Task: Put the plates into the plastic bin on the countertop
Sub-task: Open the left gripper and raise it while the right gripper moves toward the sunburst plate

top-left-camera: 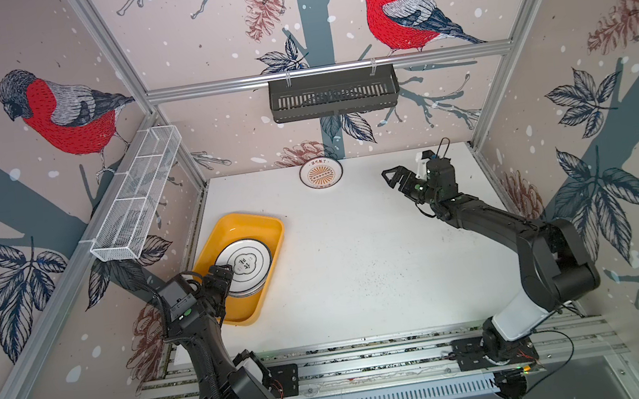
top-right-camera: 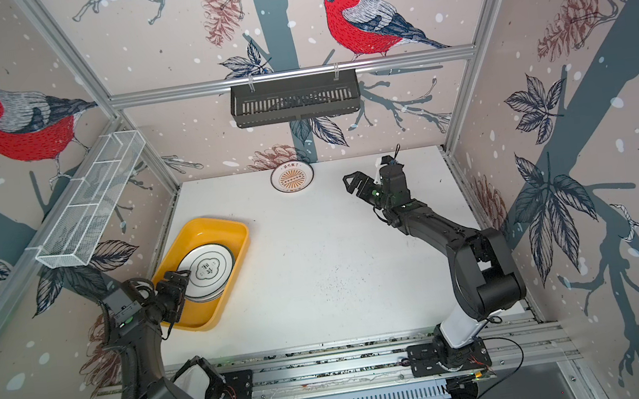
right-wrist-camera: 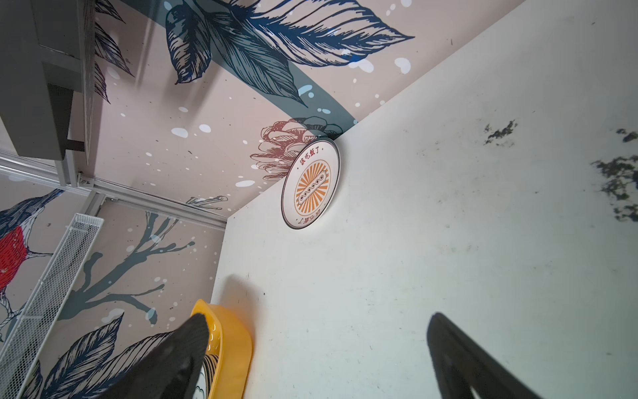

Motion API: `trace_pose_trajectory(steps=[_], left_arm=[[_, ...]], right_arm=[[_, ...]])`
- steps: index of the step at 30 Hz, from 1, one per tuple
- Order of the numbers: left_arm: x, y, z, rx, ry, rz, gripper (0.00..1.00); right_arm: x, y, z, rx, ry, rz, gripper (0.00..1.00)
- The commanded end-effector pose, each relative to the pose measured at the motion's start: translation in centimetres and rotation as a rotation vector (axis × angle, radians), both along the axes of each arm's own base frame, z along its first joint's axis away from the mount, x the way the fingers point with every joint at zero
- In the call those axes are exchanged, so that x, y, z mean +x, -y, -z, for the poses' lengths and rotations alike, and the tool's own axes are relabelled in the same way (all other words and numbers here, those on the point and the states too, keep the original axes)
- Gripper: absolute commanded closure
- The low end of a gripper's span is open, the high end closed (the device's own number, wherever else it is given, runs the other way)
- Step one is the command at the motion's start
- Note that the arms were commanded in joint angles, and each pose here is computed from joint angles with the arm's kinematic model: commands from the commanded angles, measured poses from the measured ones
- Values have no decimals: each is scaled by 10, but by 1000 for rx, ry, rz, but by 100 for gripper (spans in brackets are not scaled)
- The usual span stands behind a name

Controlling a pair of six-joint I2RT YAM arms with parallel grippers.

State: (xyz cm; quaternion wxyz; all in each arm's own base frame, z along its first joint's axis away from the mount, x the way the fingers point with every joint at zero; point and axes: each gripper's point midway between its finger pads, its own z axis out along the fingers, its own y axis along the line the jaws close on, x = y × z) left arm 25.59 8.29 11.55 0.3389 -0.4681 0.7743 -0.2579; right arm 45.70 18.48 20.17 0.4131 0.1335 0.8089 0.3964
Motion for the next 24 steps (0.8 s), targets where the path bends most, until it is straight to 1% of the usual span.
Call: trace_pose_trajectory(steps=[1,3,10,14,15,17,21,24], left_arm=[[3,3,-12,24,34,47,4],[3,3,-18,46,48,57,4],[-4,-6,-42,164,68,26,4],[-12,-18,-67,304,54,-19,4],[-12,-17,-74,331,66,-14,4],[-7,-7,-86,353,117,30,4],[11,27,-115,385,281,193,4],[20,49,-145,402,403,295,4]], right_arm=[[4,-11,-4,18,15,-19,1],[7,-18,-3,19,13,-32,1],[18,-35,1,29,6,-63,1],[25,-47,5,48,-7,-82,1],[27,-50,8,54,-14,-87,0],[31,-57,11,71,-23,-99,1],[42,-71,20,137,-40,-126,1],[50,-80,27,155,-52,-135,1]])
